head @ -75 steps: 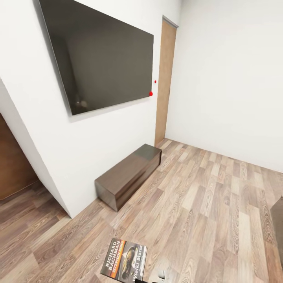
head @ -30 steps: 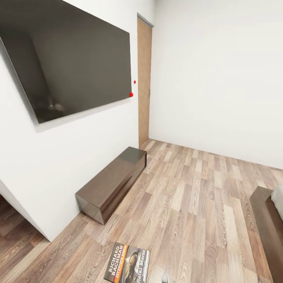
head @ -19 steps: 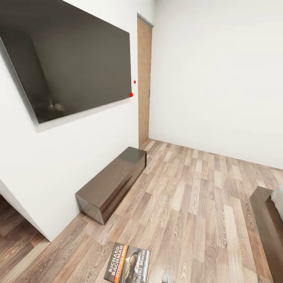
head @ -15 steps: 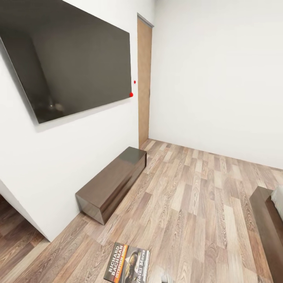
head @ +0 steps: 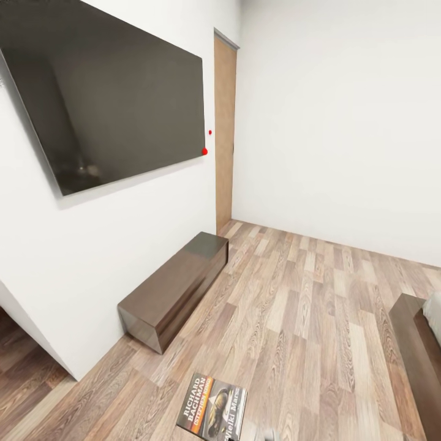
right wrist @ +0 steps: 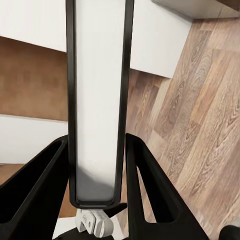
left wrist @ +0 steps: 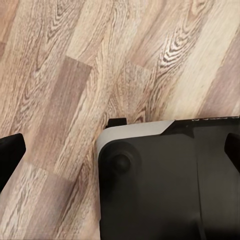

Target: In the bedroom, move the book from the bed onto either nightstand, and place the two sandals side by side next to the bed.

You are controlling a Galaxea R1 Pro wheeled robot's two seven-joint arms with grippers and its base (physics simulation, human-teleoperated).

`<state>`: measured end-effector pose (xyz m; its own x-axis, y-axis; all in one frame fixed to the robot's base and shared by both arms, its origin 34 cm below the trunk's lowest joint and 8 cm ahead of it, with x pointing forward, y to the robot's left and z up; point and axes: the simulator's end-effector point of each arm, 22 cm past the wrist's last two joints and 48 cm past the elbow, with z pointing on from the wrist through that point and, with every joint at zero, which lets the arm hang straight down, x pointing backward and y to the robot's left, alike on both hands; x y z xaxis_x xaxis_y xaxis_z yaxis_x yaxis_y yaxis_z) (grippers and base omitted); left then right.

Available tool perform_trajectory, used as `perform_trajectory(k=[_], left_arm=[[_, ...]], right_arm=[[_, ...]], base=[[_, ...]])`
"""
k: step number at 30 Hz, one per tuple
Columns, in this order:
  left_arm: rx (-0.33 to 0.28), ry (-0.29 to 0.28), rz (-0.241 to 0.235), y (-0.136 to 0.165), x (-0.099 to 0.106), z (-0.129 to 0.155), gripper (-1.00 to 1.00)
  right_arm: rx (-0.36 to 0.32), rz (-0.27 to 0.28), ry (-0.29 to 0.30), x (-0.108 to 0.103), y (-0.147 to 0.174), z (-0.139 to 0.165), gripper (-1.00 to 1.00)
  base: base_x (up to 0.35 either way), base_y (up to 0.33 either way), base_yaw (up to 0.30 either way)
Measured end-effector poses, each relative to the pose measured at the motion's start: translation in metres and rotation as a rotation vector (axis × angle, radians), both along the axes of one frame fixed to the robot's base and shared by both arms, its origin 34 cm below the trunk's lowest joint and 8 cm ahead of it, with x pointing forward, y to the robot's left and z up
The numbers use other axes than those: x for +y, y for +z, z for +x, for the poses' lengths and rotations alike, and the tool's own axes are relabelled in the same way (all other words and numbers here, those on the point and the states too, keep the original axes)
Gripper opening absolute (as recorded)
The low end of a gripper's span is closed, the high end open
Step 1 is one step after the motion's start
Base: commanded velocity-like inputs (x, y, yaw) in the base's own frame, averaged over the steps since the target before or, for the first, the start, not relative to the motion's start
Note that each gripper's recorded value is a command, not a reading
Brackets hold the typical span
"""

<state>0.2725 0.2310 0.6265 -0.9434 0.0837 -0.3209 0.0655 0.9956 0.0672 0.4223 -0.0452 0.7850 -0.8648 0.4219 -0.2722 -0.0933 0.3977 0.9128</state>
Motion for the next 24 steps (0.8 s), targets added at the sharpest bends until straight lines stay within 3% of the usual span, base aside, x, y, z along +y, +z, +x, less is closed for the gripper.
perform_trajectory(k=[24], left_arm=[[-0.035, -0.002, -0.001, 0.006, 0.000, 0.013, 1.00]], right_arm=[[-0.035, 0.000, -0.004, -0.001, 0.011, 0.008, -1.00]], base=[[0.000, 0.000, 0.000]])
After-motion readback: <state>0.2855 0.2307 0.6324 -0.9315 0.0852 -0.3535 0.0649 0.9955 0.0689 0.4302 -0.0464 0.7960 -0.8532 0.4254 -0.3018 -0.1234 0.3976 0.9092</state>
